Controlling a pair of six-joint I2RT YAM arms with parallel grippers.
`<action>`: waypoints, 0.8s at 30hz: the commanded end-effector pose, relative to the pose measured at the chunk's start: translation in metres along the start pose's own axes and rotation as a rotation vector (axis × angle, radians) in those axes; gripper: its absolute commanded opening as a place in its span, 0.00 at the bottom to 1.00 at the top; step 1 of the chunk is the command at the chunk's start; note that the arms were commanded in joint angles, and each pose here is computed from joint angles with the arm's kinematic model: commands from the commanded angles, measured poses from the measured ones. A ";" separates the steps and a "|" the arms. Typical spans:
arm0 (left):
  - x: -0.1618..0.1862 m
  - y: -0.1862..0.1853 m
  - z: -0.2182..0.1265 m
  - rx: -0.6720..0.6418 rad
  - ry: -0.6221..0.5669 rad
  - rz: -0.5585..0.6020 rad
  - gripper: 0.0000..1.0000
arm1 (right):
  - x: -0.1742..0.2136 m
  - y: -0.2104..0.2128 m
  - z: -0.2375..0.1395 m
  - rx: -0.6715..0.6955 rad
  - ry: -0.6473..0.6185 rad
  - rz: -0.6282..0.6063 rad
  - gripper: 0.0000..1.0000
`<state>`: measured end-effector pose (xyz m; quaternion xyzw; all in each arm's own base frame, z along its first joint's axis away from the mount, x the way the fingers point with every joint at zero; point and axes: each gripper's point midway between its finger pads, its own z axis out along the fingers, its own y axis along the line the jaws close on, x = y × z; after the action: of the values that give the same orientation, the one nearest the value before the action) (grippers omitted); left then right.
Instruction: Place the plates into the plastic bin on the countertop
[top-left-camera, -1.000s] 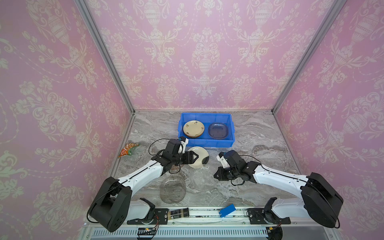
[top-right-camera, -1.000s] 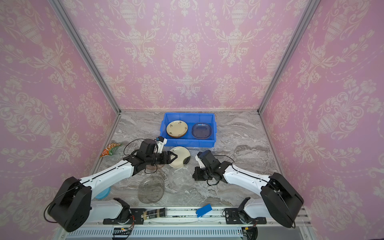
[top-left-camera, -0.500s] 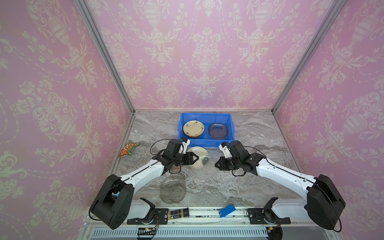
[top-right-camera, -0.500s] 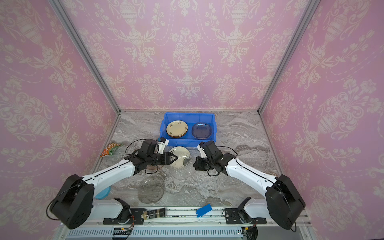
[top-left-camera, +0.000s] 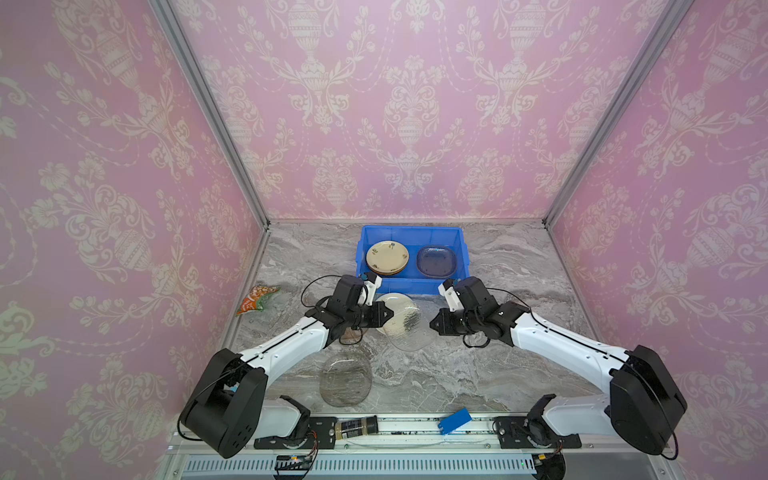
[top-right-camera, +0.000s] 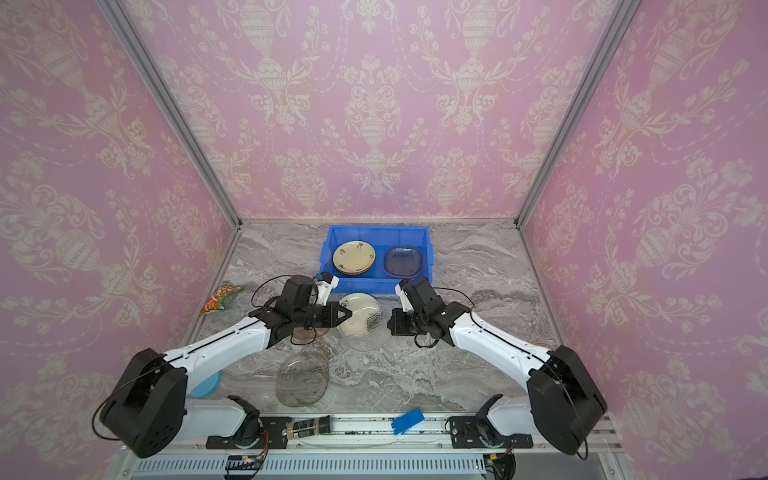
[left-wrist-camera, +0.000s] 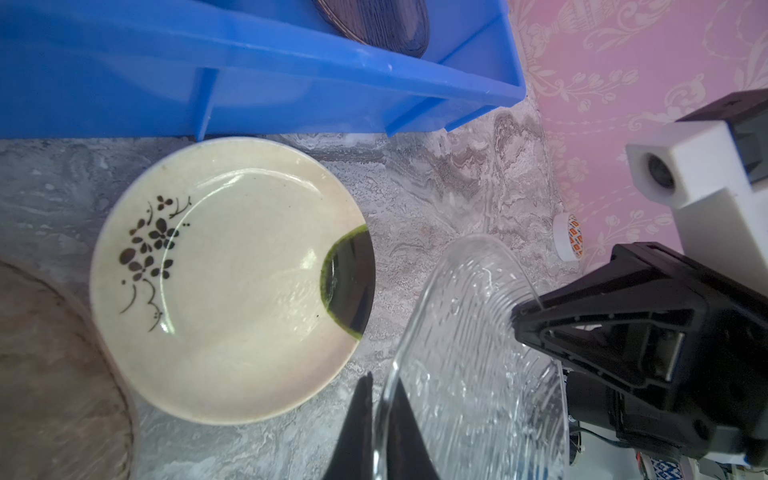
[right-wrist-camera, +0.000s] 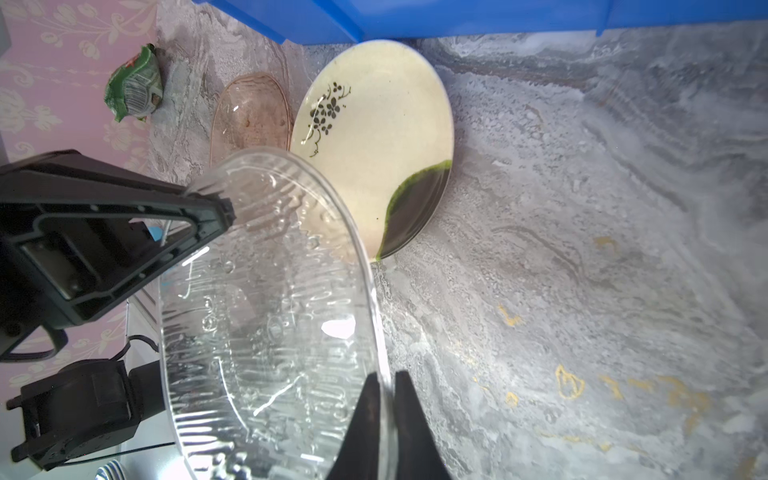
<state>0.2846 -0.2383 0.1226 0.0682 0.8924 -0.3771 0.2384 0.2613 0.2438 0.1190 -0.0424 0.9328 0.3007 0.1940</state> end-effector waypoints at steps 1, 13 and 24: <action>-0.023 -0.015 0.000 0.017 -0.034 0.044 0.00 | -0.020 0.004 -0.005 0.008 -0.061 -0.015 0.22; -0.113 -0.031 0.010 -0.067 -0.195 0.038 0.00 | -0.082 -0.045 -0.099 0.218 -0.422 0.126 0.42; -0.199 -0.004 0.054 -0.233 -0.362 -0.131 0.00 | -0.106 -0.079 -0.135 0.284 -0.580 0.273 0.42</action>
<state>0.4561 -0.2764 0.1917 -0.0287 0.8753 -0.3172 0.3638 0.3278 0.1048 0.2214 0.1714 0.8699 0.2005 0.4168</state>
